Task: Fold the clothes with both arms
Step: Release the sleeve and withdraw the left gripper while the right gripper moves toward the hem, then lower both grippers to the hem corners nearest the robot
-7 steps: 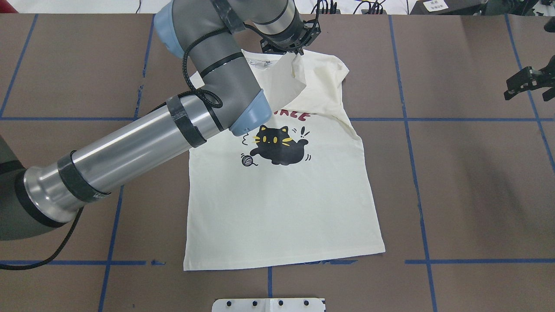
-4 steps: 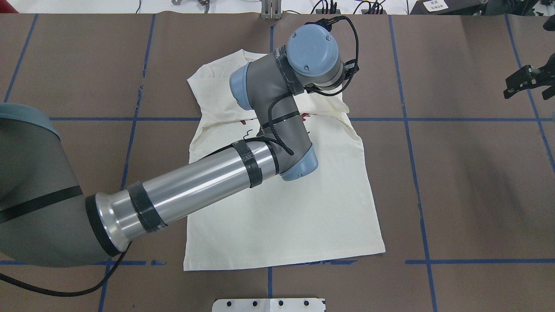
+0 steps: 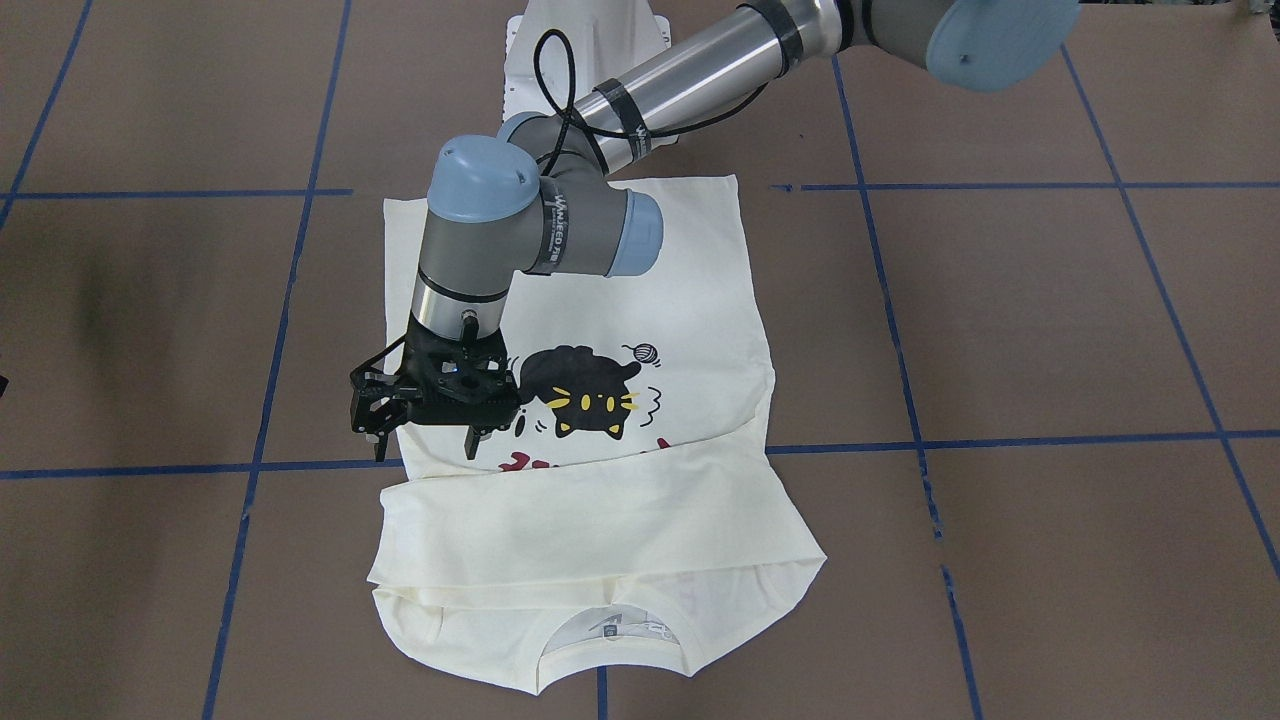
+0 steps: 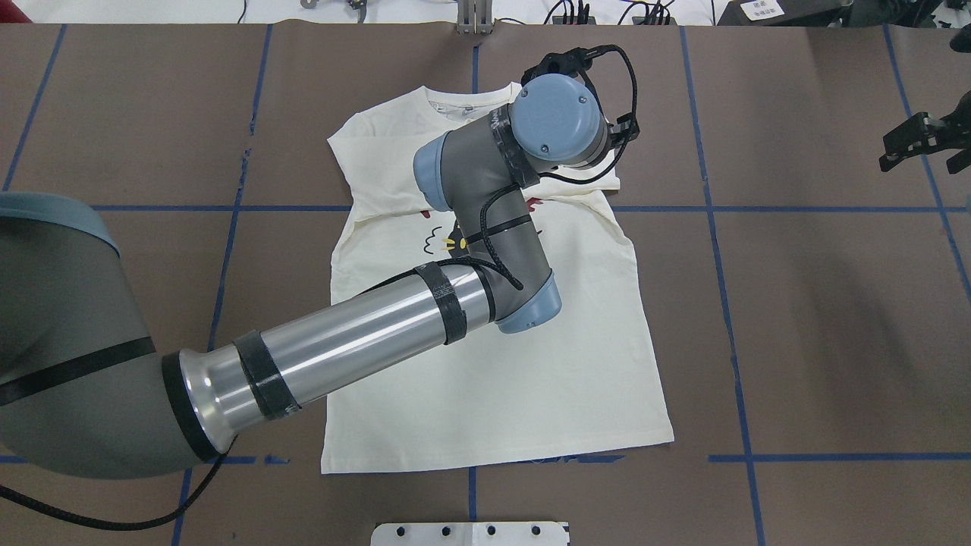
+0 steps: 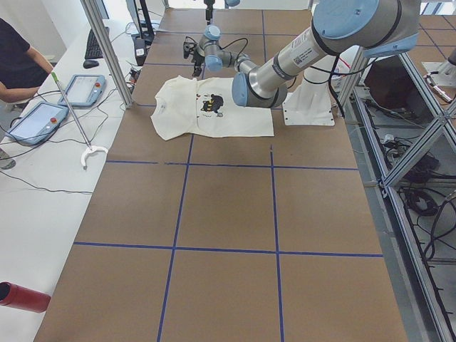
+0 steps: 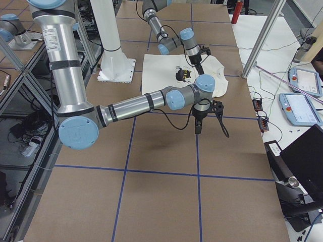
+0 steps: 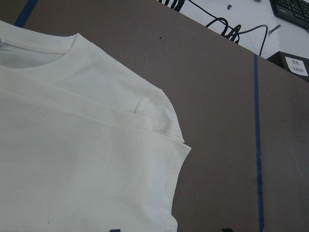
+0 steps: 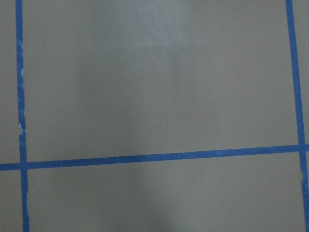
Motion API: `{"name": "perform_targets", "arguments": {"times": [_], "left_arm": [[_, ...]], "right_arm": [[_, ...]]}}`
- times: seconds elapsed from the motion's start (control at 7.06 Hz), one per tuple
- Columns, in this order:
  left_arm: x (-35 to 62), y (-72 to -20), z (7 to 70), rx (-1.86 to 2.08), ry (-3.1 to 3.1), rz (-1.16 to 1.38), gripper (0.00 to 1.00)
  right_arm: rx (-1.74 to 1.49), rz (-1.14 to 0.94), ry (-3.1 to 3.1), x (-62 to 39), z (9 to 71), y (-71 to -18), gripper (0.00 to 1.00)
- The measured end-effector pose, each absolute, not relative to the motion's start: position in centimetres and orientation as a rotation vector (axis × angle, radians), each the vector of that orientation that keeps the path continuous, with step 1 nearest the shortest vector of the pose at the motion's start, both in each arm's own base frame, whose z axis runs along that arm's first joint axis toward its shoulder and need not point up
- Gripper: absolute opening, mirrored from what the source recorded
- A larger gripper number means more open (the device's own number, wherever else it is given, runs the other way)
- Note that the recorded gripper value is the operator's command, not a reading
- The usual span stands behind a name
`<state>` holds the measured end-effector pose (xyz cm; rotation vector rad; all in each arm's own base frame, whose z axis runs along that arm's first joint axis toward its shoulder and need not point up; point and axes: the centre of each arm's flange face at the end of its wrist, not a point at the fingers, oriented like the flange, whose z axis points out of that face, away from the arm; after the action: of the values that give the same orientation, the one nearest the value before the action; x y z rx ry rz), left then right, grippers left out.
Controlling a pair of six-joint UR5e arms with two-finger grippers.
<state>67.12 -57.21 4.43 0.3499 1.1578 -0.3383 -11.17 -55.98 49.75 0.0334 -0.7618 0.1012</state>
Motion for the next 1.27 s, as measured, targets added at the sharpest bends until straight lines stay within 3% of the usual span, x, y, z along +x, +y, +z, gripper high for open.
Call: {"name": "perform_targets", "arguments": {"times": [0.42,0.71,1.27], "left_arm": [[61.0,-54.3,12.0,0.308,1.093,-0.182,1.00],[54.5,-49.7,19.3,0.318,1.052,-0.052,1.00],[42.7,-43.1,22.8,0.385,0.971,0.113,1.00]], "right_arm": [[0.009,0.170,-0.828,-19.2,46.0,-52.5,1.00],[-0.021,0.211,-0.837,-25.8,43.9,-45.9,1.00],[0.027,0.201,-0.880,-37.8,42.5,-31.1,1.00]]}}
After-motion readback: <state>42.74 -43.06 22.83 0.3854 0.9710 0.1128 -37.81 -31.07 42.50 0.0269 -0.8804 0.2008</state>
